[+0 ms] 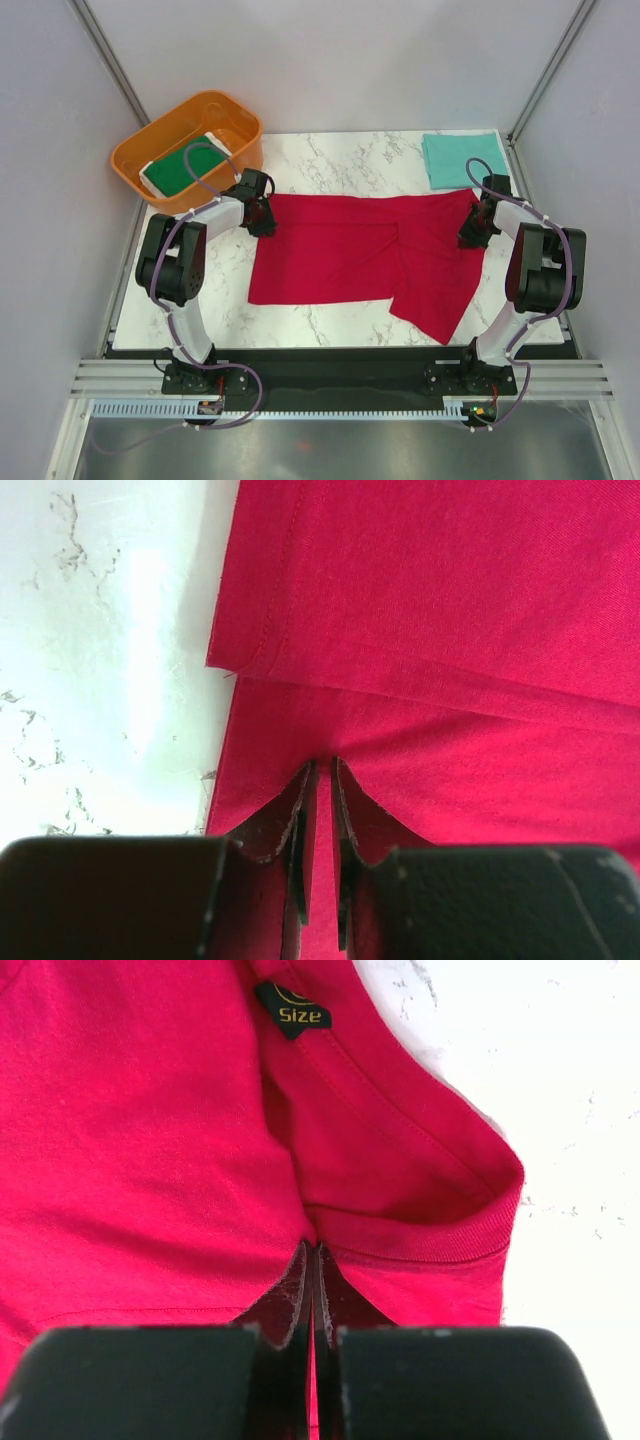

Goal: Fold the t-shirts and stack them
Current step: Fold the tshirt

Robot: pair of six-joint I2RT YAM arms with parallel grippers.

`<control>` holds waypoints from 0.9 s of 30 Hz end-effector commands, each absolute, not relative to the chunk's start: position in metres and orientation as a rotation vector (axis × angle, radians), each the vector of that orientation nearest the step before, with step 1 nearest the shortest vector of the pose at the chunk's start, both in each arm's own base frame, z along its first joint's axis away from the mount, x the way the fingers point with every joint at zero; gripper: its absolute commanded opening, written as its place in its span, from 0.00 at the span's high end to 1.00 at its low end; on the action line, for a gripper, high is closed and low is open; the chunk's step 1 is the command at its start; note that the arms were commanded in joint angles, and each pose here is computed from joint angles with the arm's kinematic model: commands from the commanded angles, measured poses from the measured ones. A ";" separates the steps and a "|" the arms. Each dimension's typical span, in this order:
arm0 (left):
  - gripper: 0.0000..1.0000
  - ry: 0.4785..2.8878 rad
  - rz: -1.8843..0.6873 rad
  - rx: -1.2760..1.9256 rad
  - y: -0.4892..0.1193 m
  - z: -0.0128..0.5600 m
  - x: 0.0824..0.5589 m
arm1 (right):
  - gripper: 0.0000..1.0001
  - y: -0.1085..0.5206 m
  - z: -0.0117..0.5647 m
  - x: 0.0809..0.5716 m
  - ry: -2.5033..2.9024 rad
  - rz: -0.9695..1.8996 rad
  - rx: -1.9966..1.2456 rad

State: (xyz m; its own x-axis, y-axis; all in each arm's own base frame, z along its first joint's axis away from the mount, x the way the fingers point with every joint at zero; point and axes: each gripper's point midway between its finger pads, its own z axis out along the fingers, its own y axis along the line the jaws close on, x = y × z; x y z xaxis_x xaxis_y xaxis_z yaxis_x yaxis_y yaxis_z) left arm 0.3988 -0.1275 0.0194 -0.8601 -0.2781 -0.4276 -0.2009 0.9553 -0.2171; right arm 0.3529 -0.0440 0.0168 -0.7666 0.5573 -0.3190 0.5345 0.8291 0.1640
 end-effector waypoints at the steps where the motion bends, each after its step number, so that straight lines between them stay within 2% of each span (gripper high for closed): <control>1: 0.81 2.669 -0.068 -0.339 -0.106 0.002 0.395 | 1.00 -0.053 0.030 0.362 2.609 0.034 0.814; 7: 0.81 2.676 -0.036 -0.347 -0.102 -0.002 0.392 | 1.00 -0.055 0.035 0.359 2.629 0.012 0.812; 10: 0.81 2.680 -0.037 -0.355 -0.102 -0.003 0.391 | 0.93 -0.054 0.037 0.361 2.625 0.025 0.809; 12: 0.81 2.679 -0.040 -0.352 -0.103 -0.002 0.392 | 1.00 -0.053 0.037 0.362 2.627 0.037 0.804; 19: 0.81 2.678 -0.031 -0.356 -0.101 -0.002 0.392 | 1.00 -0.054 0.044 0.362 2.616 0.027 0.802; 20: 0.81 2.677 -0.030 -0.358 -0.101 -0.002 0.392 | 0.91 -0.055 0.045 0.364 2.612 0.027 0.803; 22: 0.81 2.678 -0.034 -0.357 -0.102 -0.002 0.392 | 0.86 -0.054 0.045 0.365 2.614 0.037 0.799; 23: 0.81 2.679 -0.036 -0.359 -0.102 -0.002 0.392 | 0.87 -0.052 0.043 0.364 2.620 0.041 0.798; 26: 0.81 2.679 -0.038 -0.361 -0.102 -0.002 0.392 | 1.00 -0.050 0.041 0.363 2.626 0.056 0.796; 27: 0.80 2.681 -0.039 -0.360 -0.103 -0.002 0.392 | 1.00 -0.050 0.042 0.364 2.621 0.057 0.792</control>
State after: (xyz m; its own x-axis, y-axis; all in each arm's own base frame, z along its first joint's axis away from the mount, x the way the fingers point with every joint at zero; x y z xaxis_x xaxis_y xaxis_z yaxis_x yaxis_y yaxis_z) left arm 0.4030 -0.1199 0.0194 -0.8477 -0.2796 -0.4509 -0.2200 0.9586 -0.1808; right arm 0.3549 -0.0479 0.0261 -0.7719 0.5482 -0.3218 0.5338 0.8339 0.1401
